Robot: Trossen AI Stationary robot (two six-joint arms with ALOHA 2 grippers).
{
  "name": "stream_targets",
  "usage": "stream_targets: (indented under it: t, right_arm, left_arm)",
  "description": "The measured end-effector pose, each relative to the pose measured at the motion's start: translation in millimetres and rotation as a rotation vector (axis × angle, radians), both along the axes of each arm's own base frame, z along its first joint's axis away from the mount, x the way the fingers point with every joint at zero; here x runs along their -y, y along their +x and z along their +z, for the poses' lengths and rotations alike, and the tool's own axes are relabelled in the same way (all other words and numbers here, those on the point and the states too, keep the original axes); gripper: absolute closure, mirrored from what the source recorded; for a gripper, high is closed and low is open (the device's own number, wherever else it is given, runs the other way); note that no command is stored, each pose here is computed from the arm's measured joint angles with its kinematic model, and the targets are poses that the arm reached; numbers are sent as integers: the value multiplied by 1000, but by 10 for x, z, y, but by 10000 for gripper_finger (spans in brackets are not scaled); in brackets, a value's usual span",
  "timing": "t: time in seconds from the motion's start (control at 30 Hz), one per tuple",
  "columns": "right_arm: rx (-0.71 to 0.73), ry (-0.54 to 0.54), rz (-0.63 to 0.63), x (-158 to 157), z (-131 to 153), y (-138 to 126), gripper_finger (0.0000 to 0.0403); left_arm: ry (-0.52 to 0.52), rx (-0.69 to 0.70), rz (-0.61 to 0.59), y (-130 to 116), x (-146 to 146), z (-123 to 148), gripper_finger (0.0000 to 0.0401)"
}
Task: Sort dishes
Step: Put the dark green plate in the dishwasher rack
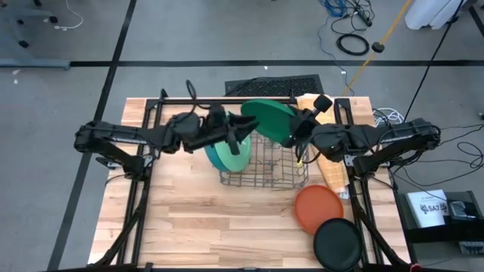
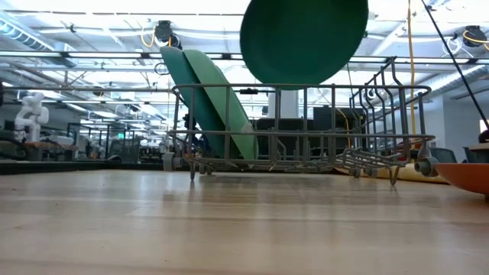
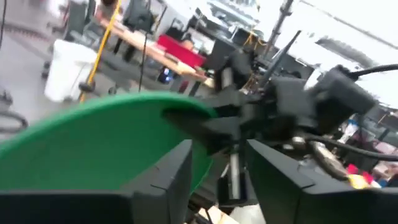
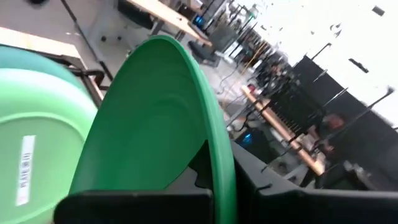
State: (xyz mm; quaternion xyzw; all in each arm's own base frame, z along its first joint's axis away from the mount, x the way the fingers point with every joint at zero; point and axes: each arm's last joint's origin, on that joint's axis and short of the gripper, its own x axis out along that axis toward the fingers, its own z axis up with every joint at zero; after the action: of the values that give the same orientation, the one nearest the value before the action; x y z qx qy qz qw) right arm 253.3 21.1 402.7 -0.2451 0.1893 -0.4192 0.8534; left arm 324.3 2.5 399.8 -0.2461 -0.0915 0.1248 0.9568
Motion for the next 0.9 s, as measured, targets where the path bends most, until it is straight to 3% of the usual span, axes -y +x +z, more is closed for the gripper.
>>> stream_targets:
  t: [0.23, 0.37, 0.9]
  right_arm:
    - [-62, -136, -52, -104, 113, 10, 396]
    - [-81, -186, -5, -191, 175, 9, 396]
    - [-166, -279, 84, -421, 205, -24, 396]
  left_arm:
    - [-205, 30, -34, 5, -91, -32, 257]
    - [-233, 54, 17, 2, -113, -25, 253]
    - [-423, 146, 63, -7, -127, -10, 150]
